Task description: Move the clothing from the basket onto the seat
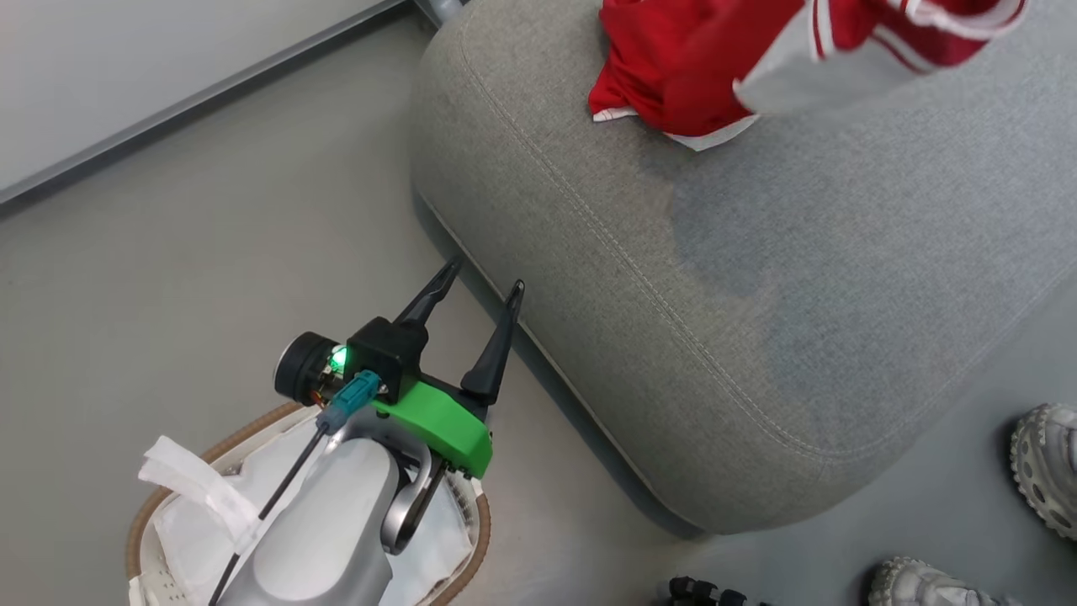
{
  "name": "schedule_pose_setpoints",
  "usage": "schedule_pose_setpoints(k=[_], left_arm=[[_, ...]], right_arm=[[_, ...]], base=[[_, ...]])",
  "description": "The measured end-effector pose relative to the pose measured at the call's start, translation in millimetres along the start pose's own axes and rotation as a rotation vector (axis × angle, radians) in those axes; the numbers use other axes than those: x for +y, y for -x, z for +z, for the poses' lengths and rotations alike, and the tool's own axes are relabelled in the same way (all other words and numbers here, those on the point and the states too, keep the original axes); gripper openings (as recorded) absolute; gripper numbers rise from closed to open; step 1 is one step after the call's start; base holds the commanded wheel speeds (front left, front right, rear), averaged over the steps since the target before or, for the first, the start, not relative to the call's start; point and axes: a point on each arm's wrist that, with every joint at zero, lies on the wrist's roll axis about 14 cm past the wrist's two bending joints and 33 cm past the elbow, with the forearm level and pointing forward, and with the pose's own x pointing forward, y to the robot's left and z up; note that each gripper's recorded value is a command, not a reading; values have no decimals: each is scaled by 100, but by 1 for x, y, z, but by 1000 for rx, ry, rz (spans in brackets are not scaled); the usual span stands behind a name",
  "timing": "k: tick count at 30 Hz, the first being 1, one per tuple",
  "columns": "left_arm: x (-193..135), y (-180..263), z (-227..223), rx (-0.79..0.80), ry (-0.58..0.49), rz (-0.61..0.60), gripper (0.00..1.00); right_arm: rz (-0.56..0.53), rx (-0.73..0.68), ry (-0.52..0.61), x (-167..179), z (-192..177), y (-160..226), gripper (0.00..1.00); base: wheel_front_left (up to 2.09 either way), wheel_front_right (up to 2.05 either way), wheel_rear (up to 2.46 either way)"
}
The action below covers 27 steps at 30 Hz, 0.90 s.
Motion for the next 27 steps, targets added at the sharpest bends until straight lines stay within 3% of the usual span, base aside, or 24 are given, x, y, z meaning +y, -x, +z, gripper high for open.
schedule_pose_setpoints(k=[7,12,19,22,25,26,27], left_arm=[[20,-5,-6,-13,10,6,100],[39,-3,-13,-11,19,29,100],[58,5,-31,12,37,54,100],[67,10,-36,19,44,72,100],[75,16,-43,31,49,88,100],[77,17,-44,33,49,93,100],[79,18,-42,29,48,97,100]], right_arm=[[-19,78,33,-6,-38,-42,0],[5,237,-26,32,-102,-38,0],[51,559,-204,123,-204,41,0],[77,682,-282,167,-230,81,0],[49,764,-350,190,-243,113,0],[36,788,-368,196,-246,124,4],[26,813,-383,201,-249,134,22]], base=[[0,0,0],[0,0,0],[0,0,0],[0,0,0],[0,0,0],[0,0,0],[0,0,0]])
